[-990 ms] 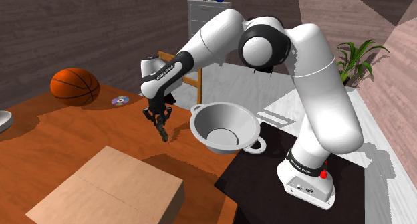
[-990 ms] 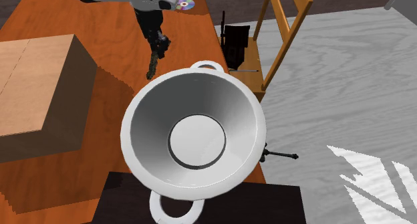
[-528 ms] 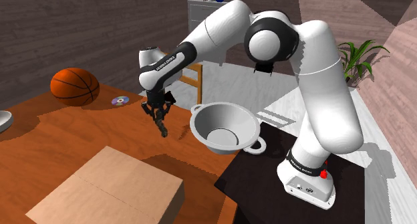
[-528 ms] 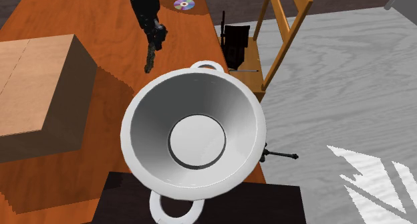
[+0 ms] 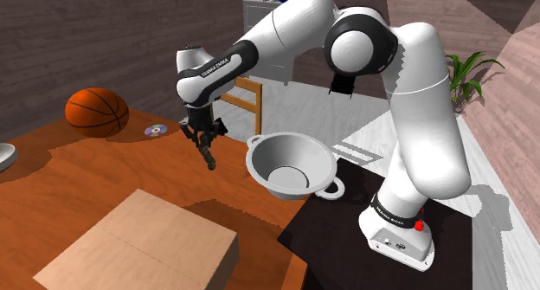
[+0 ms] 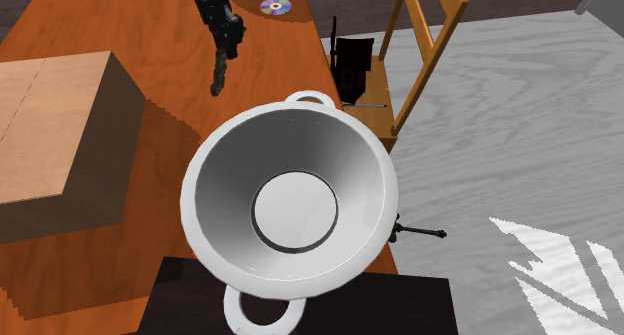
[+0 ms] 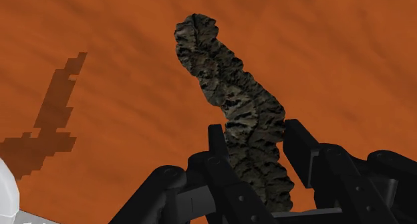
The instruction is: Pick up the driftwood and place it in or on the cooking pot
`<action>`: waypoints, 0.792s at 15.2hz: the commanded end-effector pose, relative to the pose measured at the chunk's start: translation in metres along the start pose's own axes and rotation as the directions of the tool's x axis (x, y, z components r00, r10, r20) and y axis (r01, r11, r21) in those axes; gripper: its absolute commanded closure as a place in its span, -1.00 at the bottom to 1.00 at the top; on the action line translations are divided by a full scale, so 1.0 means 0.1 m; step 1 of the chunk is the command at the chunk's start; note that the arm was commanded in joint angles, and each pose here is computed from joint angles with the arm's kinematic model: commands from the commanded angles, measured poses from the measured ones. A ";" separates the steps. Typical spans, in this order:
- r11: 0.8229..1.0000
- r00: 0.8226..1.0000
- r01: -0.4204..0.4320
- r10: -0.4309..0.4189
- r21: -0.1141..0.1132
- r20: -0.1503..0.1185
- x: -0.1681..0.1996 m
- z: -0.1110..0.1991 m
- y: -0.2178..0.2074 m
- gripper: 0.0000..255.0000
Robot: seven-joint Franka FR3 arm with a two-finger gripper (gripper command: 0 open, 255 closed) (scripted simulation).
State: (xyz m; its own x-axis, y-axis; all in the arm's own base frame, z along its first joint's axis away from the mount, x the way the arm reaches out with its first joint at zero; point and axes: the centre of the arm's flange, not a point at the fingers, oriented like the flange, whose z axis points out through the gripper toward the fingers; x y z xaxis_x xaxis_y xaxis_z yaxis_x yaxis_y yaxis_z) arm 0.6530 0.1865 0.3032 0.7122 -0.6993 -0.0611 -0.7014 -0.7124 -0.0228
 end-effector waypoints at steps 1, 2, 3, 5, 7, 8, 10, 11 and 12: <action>1.000 1.000 0.000 0.000 0.000 0.000 0.00 -0.10 0.01 1.00; 1.000 1.000 0.000 0.000 0.000 0.000 0.00 -0.16 0.01 1.00; 1.000 1.000 0.000 0.000 0.000 0.000 -0.01 -0.21 0.01 1.00; 1.000 1.000 0.000 0.000 0.000 0.000 -0.01 -0.31 0.00 1.00; 1.000 1.000 0.000 0.000 0.000 0.000 -0.02 -0.42 0.00 1.00; 1.000 1.000 0.000 0.000 0.000 0.000 -0.02 -0.47 0.00 1.00; 1.000 1.000 0.000 0.000 0.000 0.000 -0.03 -0.57 0.00 1.00; 1.000 1.000 0.000 0.000 0.000 0.000 -0.06 -0.58 0.13 1.00; 1.000 1.000 0.000 0.000 0.000 0.000 -0.09 -0.58 0.25 1.00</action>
State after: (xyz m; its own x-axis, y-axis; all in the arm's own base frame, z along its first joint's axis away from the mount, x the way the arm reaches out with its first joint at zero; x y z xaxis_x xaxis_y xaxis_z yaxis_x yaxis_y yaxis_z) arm 0.6382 0.1775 0.3607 0.7122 -0.6994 -0.0610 -0.7015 -0.7123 -0.0224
